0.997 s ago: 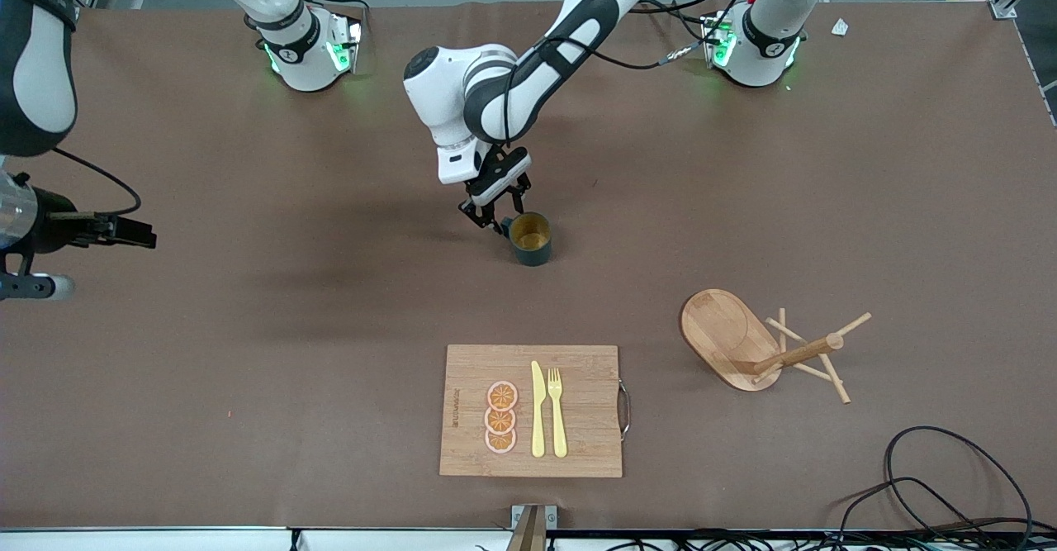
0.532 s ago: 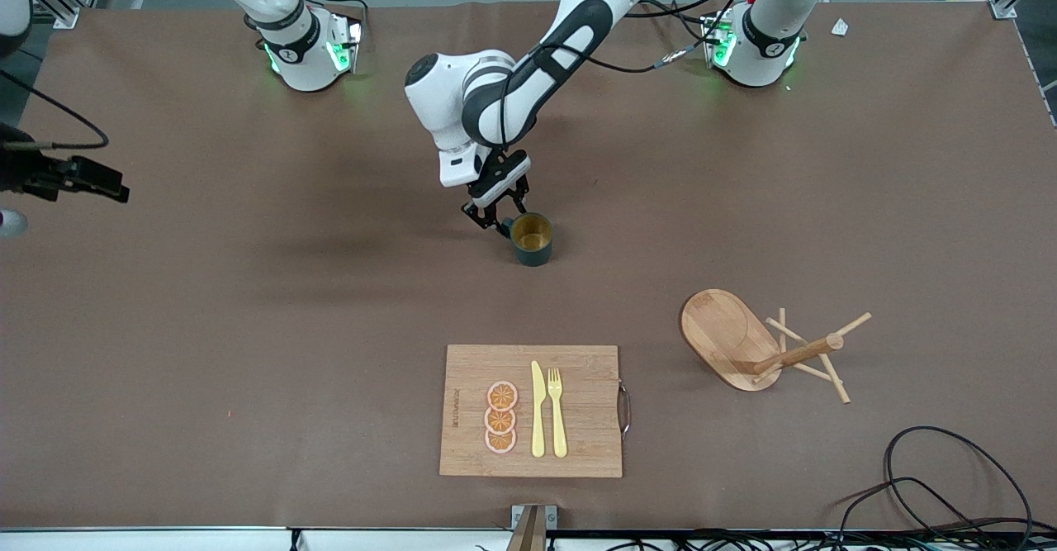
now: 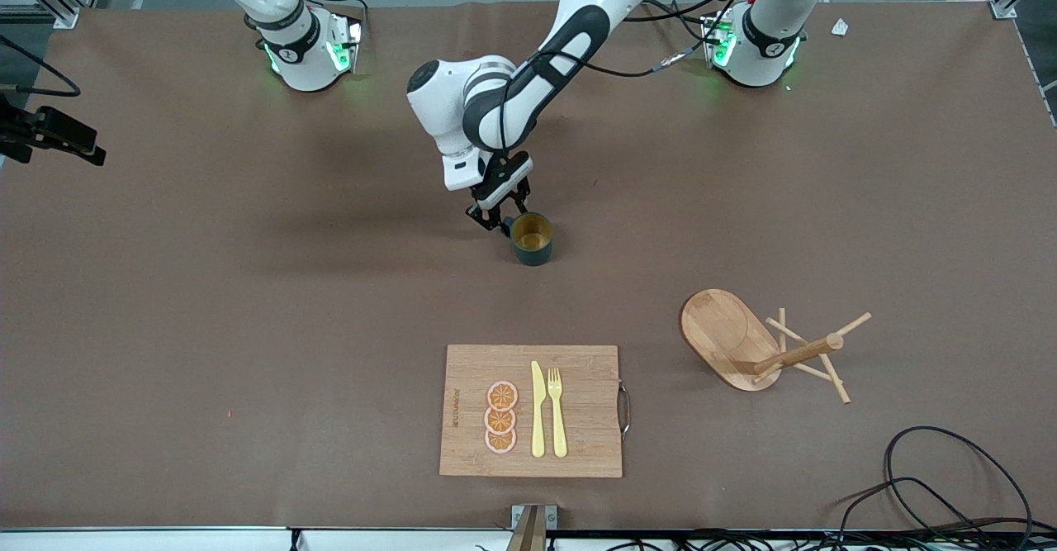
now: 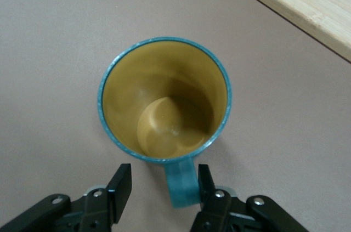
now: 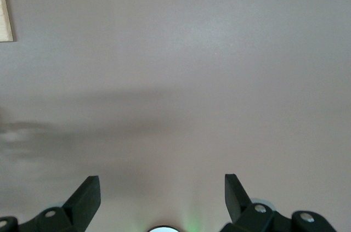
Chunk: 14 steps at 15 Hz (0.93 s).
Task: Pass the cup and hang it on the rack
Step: 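Lower the left gripper onto the mug handle and grasp it, then lift the mug by its handle with the left gripper toward the rack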
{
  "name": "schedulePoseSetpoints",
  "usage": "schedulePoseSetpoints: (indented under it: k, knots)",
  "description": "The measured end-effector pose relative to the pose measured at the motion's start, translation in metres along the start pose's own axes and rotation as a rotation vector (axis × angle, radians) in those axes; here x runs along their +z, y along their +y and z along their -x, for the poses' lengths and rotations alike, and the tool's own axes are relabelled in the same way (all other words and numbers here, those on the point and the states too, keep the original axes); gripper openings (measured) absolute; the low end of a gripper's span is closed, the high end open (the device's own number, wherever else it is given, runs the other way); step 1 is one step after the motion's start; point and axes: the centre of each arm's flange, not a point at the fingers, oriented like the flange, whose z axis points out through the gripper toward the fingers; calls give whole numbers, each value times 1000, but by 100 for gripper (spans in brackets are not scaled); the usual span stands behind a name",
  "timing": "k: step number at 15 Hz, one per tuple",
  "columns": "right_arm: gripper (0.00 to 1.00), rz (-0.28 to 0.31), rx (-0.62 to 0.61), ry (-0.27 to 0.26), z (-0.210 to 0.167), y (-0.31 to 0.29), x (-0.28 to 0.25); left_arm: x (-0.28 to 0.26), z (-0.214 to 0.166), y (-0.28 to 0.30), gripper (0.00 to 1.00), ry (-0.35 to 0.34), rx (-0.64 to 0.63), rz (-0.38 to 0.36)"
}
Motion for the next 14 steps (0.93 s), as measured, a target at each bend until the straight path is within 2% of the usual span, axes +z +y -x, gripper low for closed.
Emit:
schedulePoseSetpoints:
  k: [2,4,5,7,11,14]
  knots:
    - [100,-2,-3,-3,4,-1,-3,2,1,0,53,1,2,-3]
    - [100,-2,-5,4,7,-2,-8,5,4,-1,44,2,5,-6]
    - [100,-3,-4,8,9,-2,-10,5,5,-2,44,2,6,-7]
    - [100,-3,-4,14,10,-2,-12,4,5,-1,28,0,6,-4]
    - [100,-3,-2,24,11,-1,-17,-11,-3,6,21,-11,-3,19]
    - [100,-2,-2,38,12,-1,-23,-44,-34,17,21,-62,0,40]
